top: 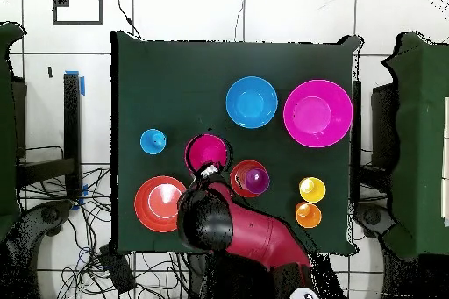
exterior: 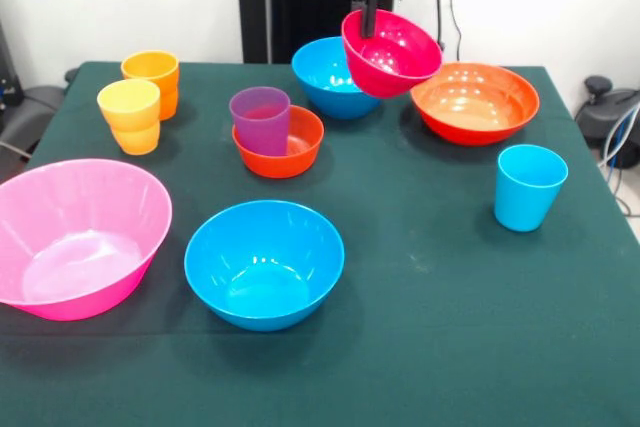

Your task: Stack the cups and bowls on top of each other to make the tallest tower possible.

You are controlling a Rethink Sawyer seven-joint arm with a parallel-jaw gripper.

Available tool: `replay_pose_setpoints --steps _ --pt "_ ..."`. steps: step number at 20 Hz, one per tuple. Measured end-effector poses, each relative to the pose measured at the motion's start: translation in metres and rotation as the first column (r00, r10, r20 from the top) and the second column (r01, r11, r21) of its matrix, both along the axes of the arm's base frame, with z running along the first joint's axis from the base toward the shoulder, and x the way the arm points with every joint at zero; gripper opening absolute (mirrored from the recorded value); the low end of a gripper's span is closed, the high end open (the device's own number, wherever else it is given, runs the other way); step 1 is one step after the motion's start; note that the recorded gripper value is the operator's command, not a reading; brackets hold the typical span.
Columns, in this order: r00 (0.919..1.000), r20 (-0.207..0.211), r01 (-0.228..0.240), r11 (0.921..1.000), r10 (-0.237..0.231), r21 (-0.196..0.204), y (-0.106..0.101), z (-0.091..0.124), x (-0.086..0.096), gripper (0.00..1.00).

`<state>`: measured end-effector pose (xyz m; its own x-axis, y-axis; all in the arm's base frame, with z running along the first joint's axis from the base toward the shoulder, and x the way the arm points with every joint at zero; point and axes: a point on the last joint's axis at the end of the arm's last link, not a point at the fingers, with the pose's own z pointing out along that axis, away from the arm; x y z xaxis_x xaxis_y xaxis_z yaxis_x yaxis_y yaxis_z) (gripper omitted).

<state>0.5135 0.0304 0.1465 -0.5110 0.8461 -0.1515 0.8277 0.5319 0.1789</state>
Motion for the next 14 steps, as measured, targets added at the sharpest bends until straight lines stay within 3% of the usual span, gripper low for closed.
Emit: replay_pose_setpoints --steps 3,5,11,14 --pt "0.9986 -0.021 -0.049 0.9987 0.049 -0.012 -0.002 0.002 -0.005 0.00" --pt "0.9936 -0.056 -0.099 0.9948 0.098 -0.023 -0.006 0.005 -0.010 0.00" --pt "0.9764 -0.138 -0.173 0.9844 0.167 -0.033 -0.013 0.009 -0.024 0.00" --pt "0.9715 -0.140 -0.199 0.9791 0.191 -0.043 -0.019 0.008 -0.027 0.00"
